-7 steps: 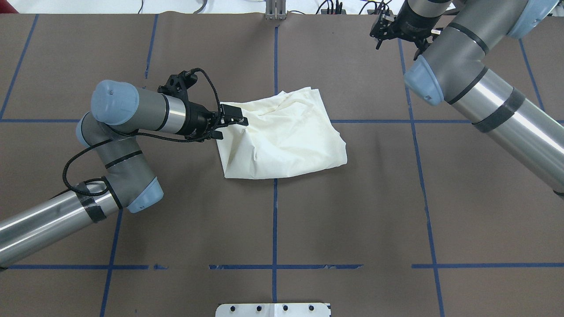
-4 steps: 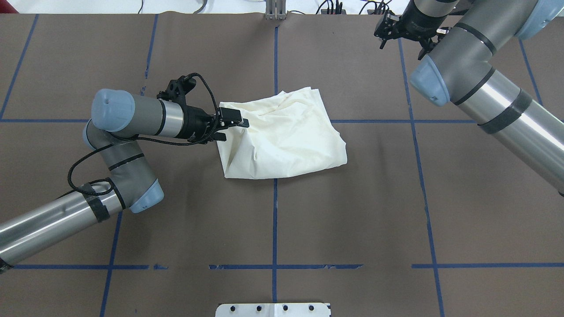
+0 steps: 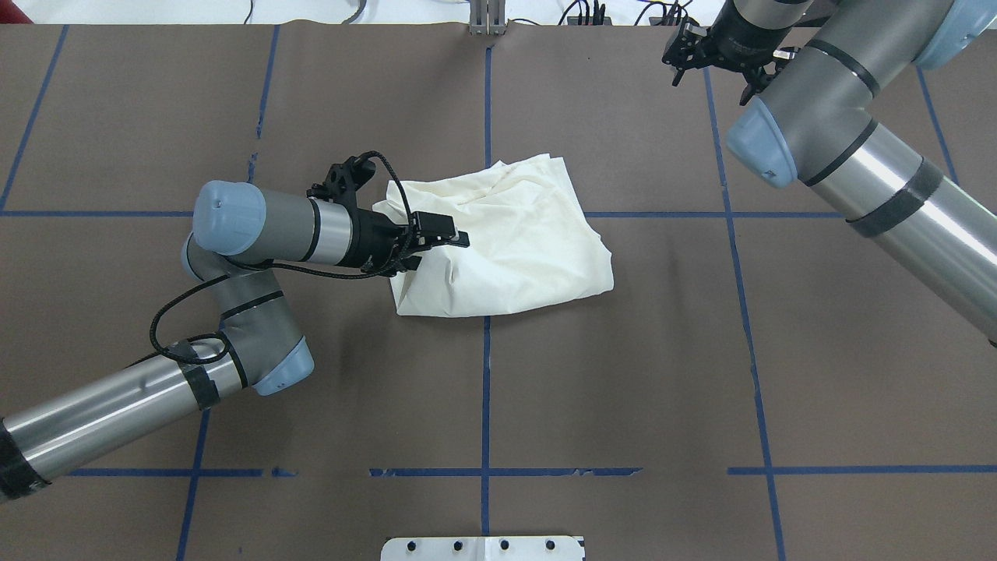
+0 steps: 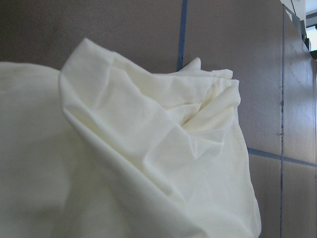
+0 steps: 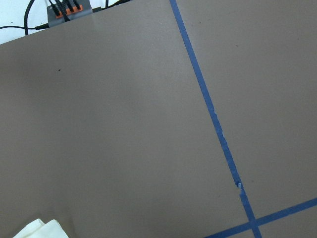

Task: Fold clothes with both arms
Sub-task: 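Push the bundle's side nearest the left gripper inward while the right gripper stays raised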

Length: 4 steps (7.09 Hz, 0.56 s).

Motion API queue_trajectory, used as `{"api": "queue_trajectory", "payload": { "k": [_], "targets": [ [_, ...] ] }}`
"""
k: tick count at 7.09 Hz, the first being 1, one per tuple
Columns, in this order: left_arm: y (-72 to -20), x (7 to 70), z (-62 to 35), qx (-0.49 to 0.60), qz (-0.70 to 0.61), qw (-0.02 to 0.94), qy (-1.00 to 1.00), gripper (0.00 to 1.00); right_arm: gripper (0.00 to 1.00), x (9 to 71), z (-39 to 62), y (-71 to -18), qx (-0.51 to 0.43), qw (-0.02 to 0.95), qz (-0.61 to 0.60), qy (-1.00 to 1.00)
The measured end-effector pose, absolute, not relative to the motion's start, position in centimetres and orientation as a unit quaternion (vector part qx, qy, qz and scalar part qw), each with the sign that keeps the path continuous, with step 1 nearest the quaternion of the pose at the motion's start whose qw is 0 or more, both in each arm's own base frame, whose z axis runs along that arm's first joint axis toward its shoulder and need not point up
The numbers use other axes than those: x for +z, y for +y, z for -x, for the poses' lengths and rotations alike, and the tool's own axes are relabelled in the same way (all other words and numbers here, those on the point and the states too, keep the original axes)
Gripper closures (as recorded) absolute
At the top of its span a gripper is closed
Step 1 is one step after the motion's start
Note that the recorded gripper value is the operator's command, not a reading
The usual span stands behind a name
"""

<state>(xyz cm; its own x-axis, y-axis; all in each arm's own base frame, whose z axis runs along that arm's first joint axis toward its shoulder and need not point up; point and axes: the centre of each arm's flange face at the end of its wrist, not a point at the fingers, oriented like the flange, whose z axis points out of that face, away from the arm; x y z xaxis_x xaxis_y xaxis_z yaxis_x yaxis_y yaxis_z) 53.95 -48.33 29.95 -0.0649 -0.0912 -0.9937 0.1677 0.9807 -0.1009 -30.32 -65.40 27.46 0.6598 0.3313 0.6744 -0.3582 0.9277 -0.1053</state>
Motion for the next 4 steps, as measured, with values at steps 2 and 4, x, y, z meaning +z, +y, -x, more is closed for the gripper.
{"api": "queue_trajectory", "payload": {
  "k": [2, 4],
  "targets": [
    [-46.8, 29.1, -55.7, -0.092, -0.016, 0.680, 0.727, 0.00, 0.00, 27.6, 30.3, -65.4, 0.190, 0.911, -0.018, -0.365],
    [-44.6, 28.6, -56.9, -0.088, 0.007, 0.678, 0.730, 0.00, 0.00, 28.0, 30.2, -65.4, 0.192, 0.912, -0.016, -0.363]
  ]
}}
